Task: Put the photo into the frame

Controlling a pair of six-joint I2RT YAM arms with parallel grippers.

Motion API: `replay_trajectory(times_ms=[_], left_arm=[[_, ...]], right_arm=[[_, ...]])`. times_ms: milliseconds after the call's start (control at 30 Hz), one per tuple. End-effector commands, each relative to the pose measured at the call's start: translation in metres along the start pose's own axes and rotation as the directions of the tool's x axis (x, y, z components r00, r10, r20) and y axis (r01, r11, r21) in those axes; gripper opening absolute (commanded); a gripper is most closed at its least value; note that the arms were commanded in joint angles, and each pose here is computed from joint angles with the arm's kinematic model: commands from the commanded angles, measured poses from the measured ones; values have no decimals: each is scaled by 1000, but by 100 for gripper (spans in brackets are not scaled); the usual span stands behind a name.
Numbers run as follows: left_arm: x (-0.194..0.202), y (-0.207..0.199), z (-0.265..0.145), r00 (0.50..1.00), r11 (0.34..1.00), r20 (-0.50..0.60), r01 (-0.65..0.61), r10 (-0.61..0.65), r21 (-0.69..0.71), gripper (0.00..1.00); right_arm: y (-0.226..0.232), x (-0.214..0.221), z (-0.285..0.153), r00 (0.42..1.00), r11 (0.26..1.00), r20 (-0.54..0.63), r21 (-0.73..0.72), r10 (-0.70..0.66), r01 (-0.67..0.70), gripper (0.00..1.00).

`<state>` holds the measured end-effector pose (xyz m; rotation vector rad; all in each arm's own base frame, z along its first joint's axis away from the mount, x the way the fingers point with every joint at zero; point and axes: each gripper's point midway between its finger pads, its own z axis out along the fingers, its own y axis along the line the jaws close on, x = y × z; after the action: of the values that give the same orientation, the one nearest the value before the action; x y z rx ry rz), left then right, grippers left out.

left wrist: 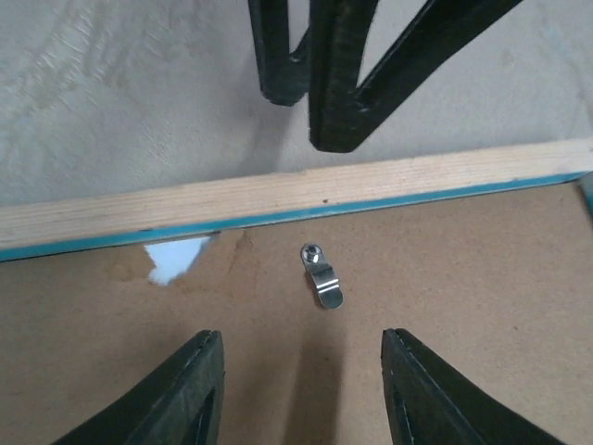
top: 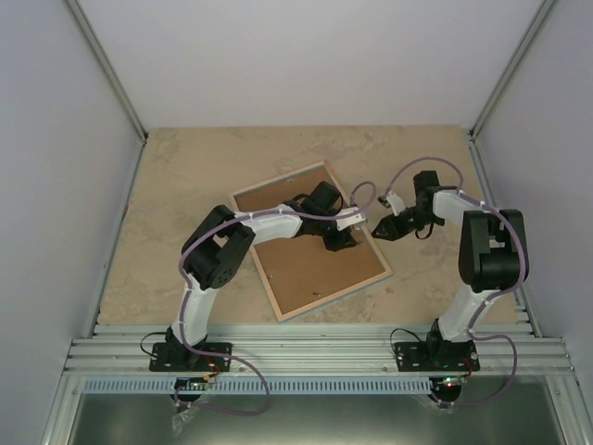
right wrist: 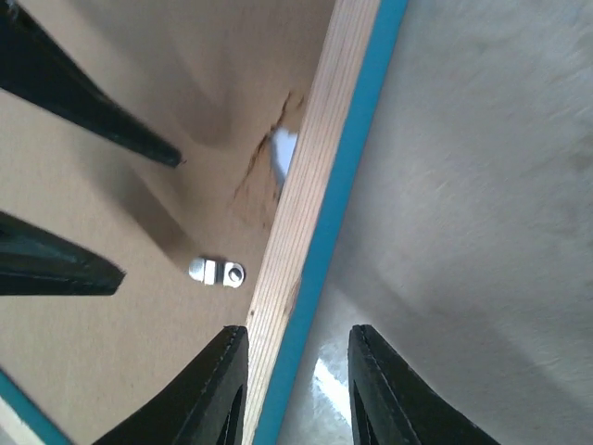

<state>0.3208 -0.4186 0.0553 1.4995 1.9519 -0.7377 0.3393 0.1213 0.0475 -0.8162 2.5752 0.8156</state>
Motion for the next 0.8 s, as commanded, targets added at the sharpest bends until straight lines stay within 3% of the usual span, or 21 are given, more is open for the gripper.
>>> replay_trajectory(times_ms=[0, 167, 267, 400, 600, 767], left_arm=[[3, -10, 18, 997, 997, -31, -70, 69, -21, 50], [18, 7, 26, 995, 991, -88, -54, 43, -120, 38], [23, -3, 27, 992, 994, -97, -83, 77, -66, 25], [25, -19, 35, 988, 993, -103, -117, 119, 25, 14], [23, -46, 50, 980, 976, -108, -149, 168, 160, 9], [19, -42, 61, 984, 983, -107, -125, 140, 136, 8]], right_arm=[[4, 27, 12, 997, 998, -79, -57, -11, 7, 31], [1, 40, 24, 994, 997, -106, -73, 21, -29, 27], [-1, 47, 31, 992, 996, -124, -83, 31, -41, 21], [-3, 50, 36, 990, 994, -134, -89, 49, -62, 14], [-7, 51, 42, 987, 992, -140, -87, 82, -95, 6], [-9, 51, 44, 985, 990, -141, -87, 96, -108, 2]])
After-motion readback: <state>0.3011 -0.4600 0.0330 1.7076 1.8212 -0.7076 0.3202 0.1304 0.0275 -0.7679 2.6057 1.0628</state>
